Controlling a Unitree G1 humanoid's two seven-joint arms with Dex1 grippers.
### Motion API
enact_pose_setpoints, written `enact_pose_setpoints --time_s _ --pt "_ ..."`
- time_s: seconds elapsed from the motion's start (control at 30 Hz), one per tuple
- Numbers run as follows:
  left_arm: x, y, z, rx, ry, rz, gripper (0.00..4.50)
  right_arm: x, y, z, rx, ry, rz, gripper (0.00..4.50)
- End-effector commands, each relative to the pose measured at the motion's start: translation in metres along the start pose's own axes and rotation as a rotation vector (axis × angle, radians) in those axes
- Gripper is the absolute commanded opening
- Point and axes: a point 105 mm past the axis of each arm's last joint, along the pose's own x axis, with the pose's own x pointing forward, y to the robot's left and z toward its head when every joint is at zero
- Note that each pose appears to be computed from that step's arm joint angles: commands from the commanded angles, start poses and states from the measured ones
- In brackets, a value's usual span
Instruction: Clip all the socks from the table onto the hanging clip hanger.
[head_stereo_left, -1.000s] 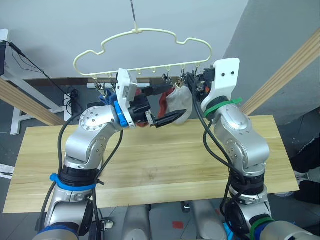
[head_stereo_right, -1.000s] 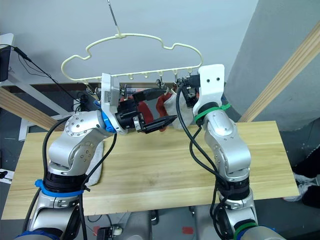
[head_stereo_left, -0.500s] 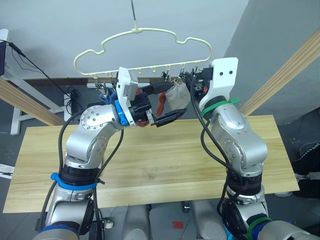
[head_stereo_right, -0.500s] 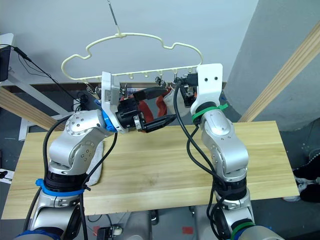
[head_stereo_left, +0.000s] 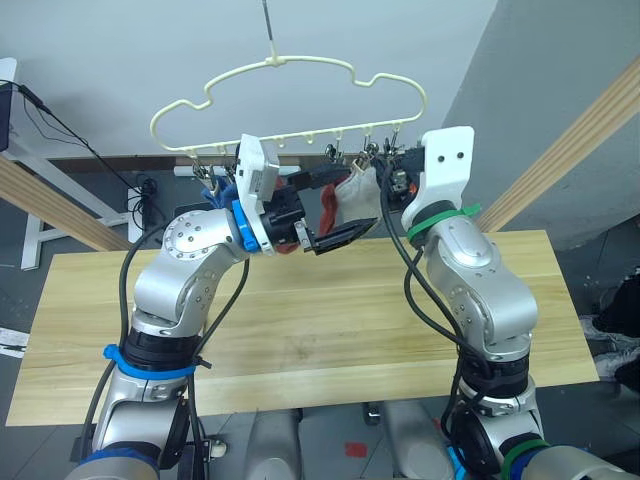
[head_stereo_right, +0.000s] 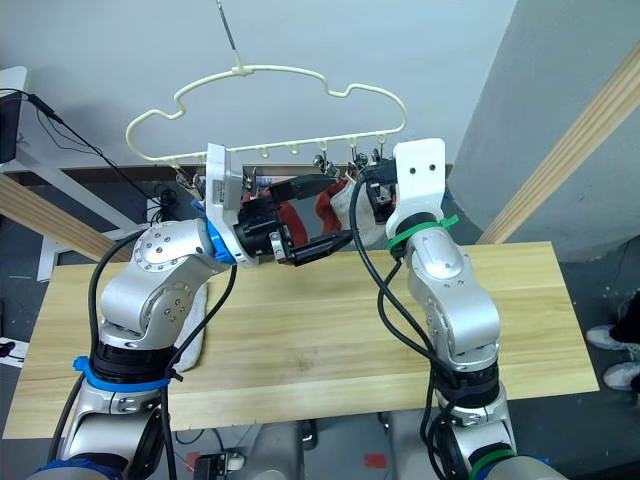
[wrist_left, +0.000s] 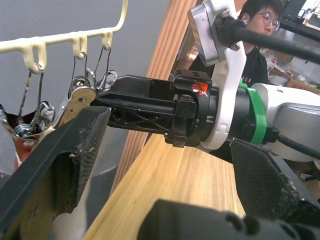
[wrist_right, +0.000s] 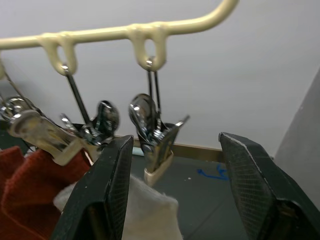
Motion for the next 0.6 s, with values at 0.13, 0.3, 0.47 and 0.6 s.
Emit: enact_pose_setpoints --time_s 0.13,0.3,0.47,0.6 --pt "0.003 -0.005 0.010 0.036 -0.021 -0.021 4.46 -0.012 -0.007 0.015 -0.032 -0.063 -0.004 2.82" --pt "0.003 -0.005 0.010 0.038 -0.022 -0.021 4.46 -0.014 -0.004 0.017 -0.009 -0.067 0.034 2.82" --pt "0.003 -0.004 0.010 0.040 -0.022 -0.022 4.46 -0.013 0.005 0.021 0.066 -0.078 0.062 2.82" --pt "0.004 -0.004 0.010 0.041 -0.022 -0.023 4.46 -0.009 0.008 0.022 0.092 -0.088 0.054 2.82"
